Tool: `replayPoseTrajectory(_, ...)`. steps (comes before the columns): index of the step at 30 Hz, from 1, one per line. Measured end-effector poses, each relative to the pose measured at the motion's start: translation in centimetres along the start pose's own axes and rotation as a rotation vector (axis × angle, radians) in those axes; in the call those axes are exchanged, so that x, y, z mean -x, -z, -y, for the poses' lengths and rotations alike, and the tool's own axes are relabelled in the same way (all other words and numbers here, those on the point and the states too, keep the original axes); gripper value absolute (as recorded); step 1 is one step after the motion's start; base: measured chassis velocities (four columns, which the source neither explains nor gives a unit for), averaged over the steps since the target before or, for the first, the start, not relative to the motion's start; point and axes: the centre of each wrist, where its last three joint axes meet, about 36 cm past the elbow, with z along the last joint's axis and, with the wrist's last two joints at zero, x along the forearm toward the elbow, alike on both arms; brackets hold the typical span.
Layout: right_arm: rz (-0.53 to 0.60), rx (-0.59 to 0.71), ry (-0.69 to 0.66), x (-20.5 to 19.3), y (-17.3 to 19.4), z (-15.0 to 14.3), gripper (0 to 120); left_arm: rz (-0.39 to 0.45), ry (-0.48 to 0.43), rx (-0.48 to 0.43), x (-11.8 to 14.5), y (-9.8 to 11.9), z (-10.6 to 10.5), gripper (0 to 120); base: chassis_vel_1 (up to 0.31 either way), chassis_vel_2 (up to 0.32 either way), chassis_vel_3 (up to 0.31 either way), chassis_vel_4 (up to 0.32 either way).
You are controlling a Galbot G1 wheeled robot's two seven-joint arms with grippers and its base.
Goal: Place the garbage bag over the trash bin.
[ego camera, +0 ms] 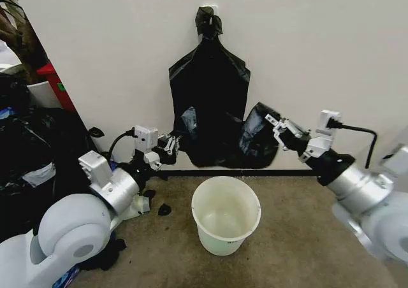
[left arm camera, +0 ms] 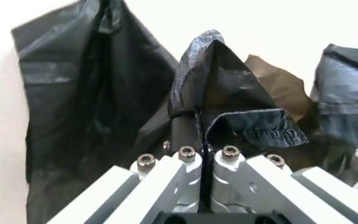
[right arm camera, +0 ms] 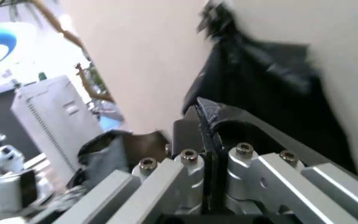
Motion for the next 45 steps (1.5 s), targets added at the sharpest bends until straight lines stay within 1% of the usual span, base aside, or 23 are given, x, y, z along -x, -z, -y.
replayPoseTrajectory(2,0.007,0.009,-0.024,-0.6,1.0,0.2,0,-0.005,0.014,0.015,-0.1,0.2,0.0,0,0.0,0.0,0.0,0.0)
replayPoseTrajectory(5,0.009,0.026,-0.044,-1.1,1.6,0.4,0,-0.024,0.041,0.027,-0.5,-0.3,-0.1,0,0.0,0.0,0.0,0.0)
replayPoseTrajectory(7,0.009,0.026,-0.056,-1.3,1.7,0.6,0,-0.036,0.057,0.017,-0.8,-0.6,-0.2,0,0.0,0.0,0.0,0.0)
replayPoseTrajectory(11,0.023,0.022,-0.056,-1.4,2.0,0.6,0,-0.033,0.058,0.005,-0.8,-0.4,-0.4,0,0.0,0.0,0.0,0.0)
replayPoseTrajectory(15,0.053,-0.003,-0.033,-0.8,2.9,0.2,0,0.027,-0.003,0.023,-0.3,1.0,-0.5,0,0.0,0.0,0.0,0.0)
replayPoseTrajectory(16,0.063,-0.012,-0.022,-0.6,3.3,0.0,0,0.054,-0.032,0.038,-0.1,1.7,-0.5,0,0.0,0.0,0.0,0.0)
replayPoseTrajectory(18,0.066,-0.017,-0.018,-0.5,3.4,-0.1,0,0.061,-0.041,0.043,0.0,1.9,-0.5,0,0.0,0.0,0.0,0.0)
replayPoseTrajectory(19,0.074,-0.032,-0.005,-0.3,4.0,-0.3,0,0.077,-0.06,0.059,0.2,2.6,-0.6,0,0.0,0.0,0.0,0.0)
replayPoseTrajectory(21,0.082,-0.048,0.007,0.0,4.8,-0.8,0,0.082,-0.063,0.062,0.3,3.3,-0.6,0,0.0,0.0,0.0,0.0)
replayPoseTrajectory(26,0.1,-0.04,0.031,0.2,6.3,-1.4,0,0.078,-0.062,0.045,0.4,3.9,-0.7,0,0.0,0.0,0.0,0.0)
replayPoseTrajectory(30,0.11,-0.024,0.047,0.0,7.2,-1.7,0,0.082,-0.098,0.02,0.6,4.2,-0.6,0,0.0,0.0,0.0,0.0)
replayPoseTrajectory(33,0.089,-0.007,0.049,0.0,6.9,-1.5,0,0.074,-0.103,0.001,0.6,3.9,-0.5,0,0.0,0.0,0.0,0.0)
replayPoseTrajectory(39,0.021,0.025,0.049,0.7,4.3,-0.9,0,0.031,-0.073,-0.052,0.1,1.7,-0.6,0,0.0,0.0,0.0,0.0)
replayPoseTrajectory(40,0.021,0.025,0.049,0.7,4.3,-0.9,0,0.031,-0.073,-0.052,0.1,1.7,-0.6,0,0.0,0.0,0.0,0.0)
replayPoseTrajectory(42,-0.013,0.044,0.053,1.3,3.2,-1.0,0,0.006,-0.046,-0.083,-0.4,0.2,-0.5,0,0.0,0.0,0.0,0.0)
replayPoseTrajectory(45,-0.041,0.074,0.049,1.5,2.3,-0.9,0,-0.025,-0.014,-0.132,-1.0,-1.4,-0.4,0,0.0,0.0,0.0,0.0)
